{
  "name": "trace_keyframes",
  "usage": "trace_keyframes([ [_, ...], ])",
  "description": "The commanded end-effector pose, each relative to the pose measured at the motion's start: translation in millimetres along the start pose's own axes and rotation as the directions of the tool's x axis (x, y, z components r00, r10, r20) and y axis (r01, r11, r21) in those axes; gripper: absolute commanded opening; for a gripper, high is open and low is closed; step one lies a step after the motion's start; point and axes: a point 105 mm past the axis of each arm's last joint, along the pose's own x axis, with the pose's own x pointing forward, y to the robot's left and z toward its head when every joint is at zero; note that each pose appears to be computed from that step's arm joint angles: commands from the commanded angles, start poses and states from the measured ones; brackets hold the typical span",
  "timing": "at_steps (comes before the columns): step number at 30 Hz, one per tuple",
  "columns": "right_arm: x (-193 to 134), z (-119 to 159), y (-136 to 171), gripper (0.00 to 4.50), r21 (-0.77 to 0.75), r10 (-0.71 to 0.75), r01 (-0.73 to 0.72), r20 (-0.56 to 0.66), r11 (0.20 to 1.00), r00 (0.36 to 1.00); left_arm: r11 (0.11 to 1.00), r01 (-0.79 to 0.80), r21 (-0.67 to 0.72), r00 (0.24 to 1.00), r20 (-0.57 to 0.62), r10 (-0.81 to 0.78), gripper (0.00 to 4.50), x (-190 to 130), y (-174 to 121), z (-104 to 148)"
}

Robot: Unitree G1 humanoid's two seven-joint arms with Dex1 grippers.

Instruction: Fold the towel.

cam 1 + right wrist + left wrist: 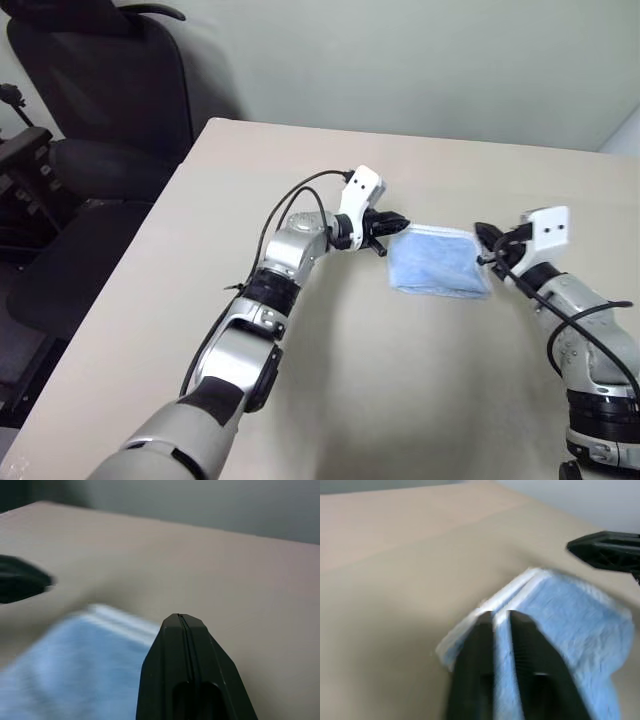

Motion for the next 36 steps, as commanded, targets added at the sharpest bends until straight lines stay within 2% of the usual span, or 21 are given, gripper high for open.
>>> trace_keyframes([
  [1, 8, -19, 6, 0.0, -0.016, 0.042, -0.044, -0.093, 0.999, 0.995, 0.999, 0.025, 0.044, 1.0, -0.006, -0.025, 0.05, 12, -12, -4],
  [4, 10, -47, 4, 0.0, -0.002, 0.031, -0.032, -0.181, 0.999, 0.983, 0.998, 0.01, 0.056, 0.996, -0.089, -0.005, 0.05, 18, -11, -27],
  [7, 11, -55, 2, 0.0, -0.007, 0.023, -0.025, -0.205, 1.0, 0.979, 0.998, 0.009, 0.069, 0.993, -0.116, -0.001, 0.05, 20, -11, -34],
  [9, 10, -69, -2, 0.0, -0.007, -0.007, 0.006, -0.238, 1.0, 0.971, 0.996, -0.045, 0.076, 0.977, -0.205, 0.06, 0.05, 20, -5, -63],
  [10, 9, -73, -3, 0.0, -0.013, -0.015, 0.013, -0.245, 1.0, 0.97, 0.996, -0.057, 0.07, 0.973, -0.218, 0.071, 0.05, 19, -4, -69],
  [13, 7, -63, -1, 0.0, -0.035, -0.002, -0.005, -0.203, 0.999, 0.979, 0.999, -0.042, 0.014, 0.991, -0.123, 0.044, 0.05, 17, -5, -56],
  [16, 6, -61, -1, 0.0, -0.038, 0.002, -0.01, -0.191, 0.999, 0.982, 0.999, -0.037, 0.005, 0.994, -0.102, 0.038, 0.05, 17, -5, -53],
  [18, -5, -31, 0, 0.38, 0.004, 0.036, -0.036, -0.103, 0.999, 0.994, 0.994, -0.081, -0.069, 0.996, 0.028, 0.083, 0.0, -8, 12, -28],
  [20, -16, -16, -6, 0.93, 0.024, 0.028, -0.027, -0.076, 0.999, 0.997, 0.986, -0.145, -0.088, 0.985, 0.084, 0.152, 0.0, -37, 27, -19],
  [25, -31, -11, -25, 2.65, 0.055, -0.038, 0.044, -0.099, 0.998, 0.994, 0.948, -0.308, -0.084, 0.948, 0.059, 0.314, 0.0, -89, 49, -31],
  [28, -32, -15, -35, 3.7, 0.035, -0.079, 0.084, -0.133, 0.996, 0.988, 0.919, -0.382, -0.095, 0.92, 0.05, 0.388, 0.0, -112, 57, -35],
  [30, -28, -26, -45, 4.41, 0.093, -0.119, 0.138, -0.179, 0.986, 0.977, 0.898, -0.429, -0.099, 0.9, 0.046, 0.434, 0.0, -127, 63, -37],
  [33, -19, -39, -48, 4.46, 0.194, -0.113, 0.158, -0.222, 0.968, 0.968, 0.88, -0.464, -0.104, 0.881, 0.044, 0.47, 0.0, -139, 67, -37],
  [36, -11, -51, -47, 4.46, 0.226, -0.102, 0.164, -0.263, 0.96, 0.96, 0.875, -0.473, -0.1, 0.877, 0.044, 0.479, 0.0, -144, 67, -36],
])
